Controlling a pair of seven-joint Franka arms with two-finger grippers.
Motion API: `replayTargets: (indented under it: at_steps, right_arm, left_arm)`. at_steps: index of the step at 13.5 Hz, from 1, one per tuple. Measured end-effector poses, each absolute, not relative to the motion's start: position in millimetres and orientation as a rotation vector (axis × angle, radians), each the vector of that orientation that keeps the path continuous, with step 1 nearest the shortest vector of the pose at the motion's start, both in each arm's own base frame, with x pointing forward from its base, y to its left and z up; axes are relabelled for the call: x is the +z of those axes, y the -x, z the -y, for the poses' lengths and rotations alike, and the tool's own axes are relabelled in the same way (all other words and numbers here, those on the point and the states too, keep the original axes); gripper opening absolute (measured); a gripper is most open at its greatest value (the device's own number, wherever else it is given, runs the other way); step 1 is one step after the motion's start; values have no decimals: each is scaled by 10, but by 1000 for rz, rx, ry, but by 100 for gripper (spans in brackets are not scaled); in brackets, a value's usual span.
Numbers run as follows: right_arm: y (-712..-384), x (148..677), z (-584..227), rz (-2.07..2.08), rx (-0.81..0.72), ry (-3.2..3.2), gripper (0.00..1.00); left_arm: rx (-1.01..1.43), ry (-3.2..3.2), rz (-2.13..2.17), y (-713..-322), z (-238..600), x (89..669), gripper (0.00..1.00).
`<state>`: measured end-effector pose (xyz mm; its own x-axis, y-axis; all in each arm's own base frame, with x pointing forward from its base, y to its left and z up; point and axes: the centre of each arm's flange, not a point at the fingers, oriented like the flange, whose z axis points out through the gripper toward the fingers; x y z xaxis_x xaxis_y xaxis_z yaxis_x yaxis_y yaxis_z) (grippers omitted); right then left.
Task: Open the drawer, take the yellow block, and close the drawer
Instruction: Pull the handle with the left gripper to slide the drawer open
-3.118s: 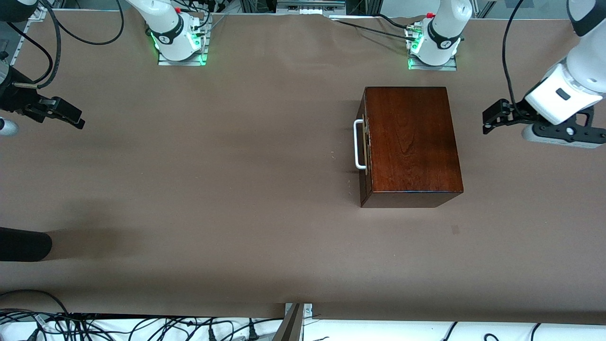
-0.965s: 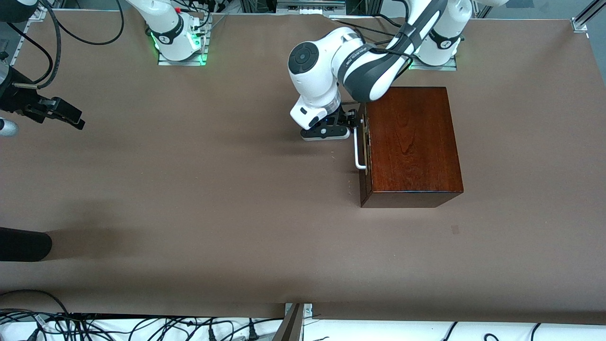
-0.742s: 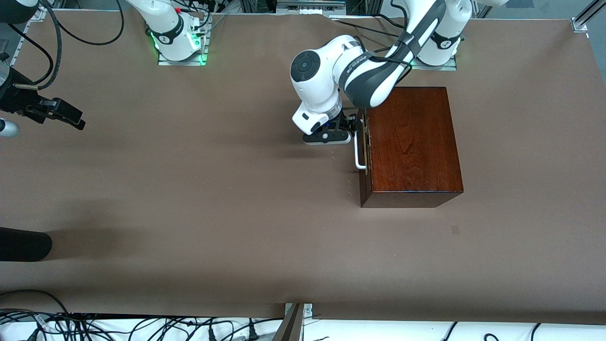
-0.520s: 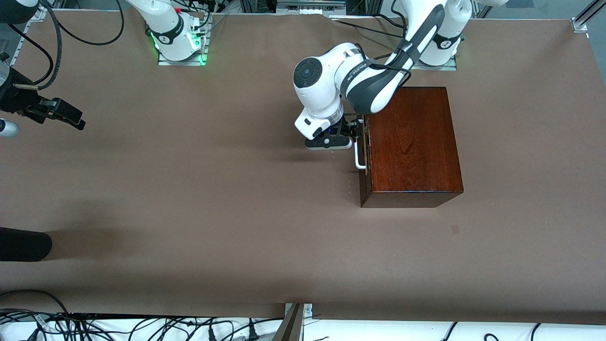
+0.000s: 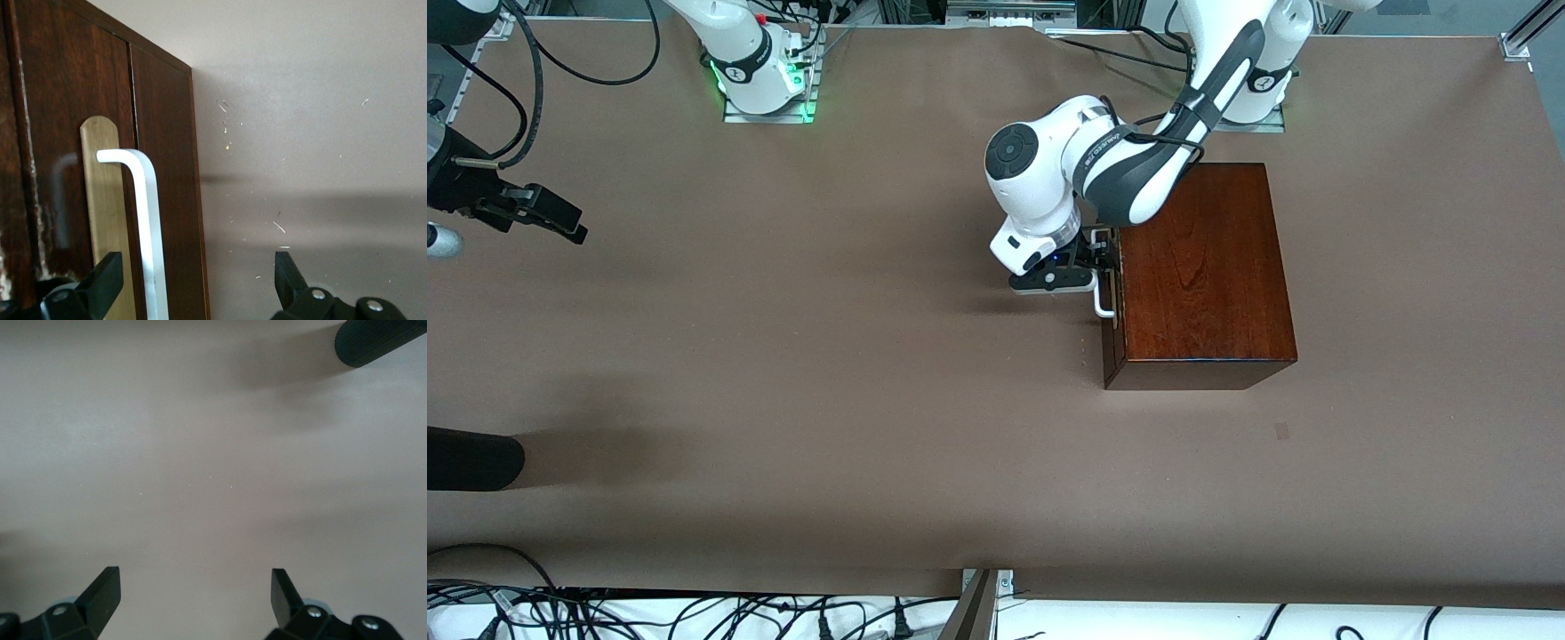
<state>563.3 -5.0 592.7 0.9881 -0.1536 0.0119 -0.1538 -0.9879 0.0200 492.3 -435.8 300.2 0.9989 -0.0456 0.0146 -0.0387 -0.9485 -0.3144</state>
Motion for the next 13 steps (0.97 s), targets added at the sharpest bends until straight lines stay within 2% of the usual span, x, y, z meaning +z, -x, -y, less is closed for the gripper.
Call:
replayTargets:
  at_steps: [13]
  right_arm:
    - [-5633,5927,50,241,16,-3111,100]
  left_arm:
    - [-59,2888,97,-4960,4449,2731,100]
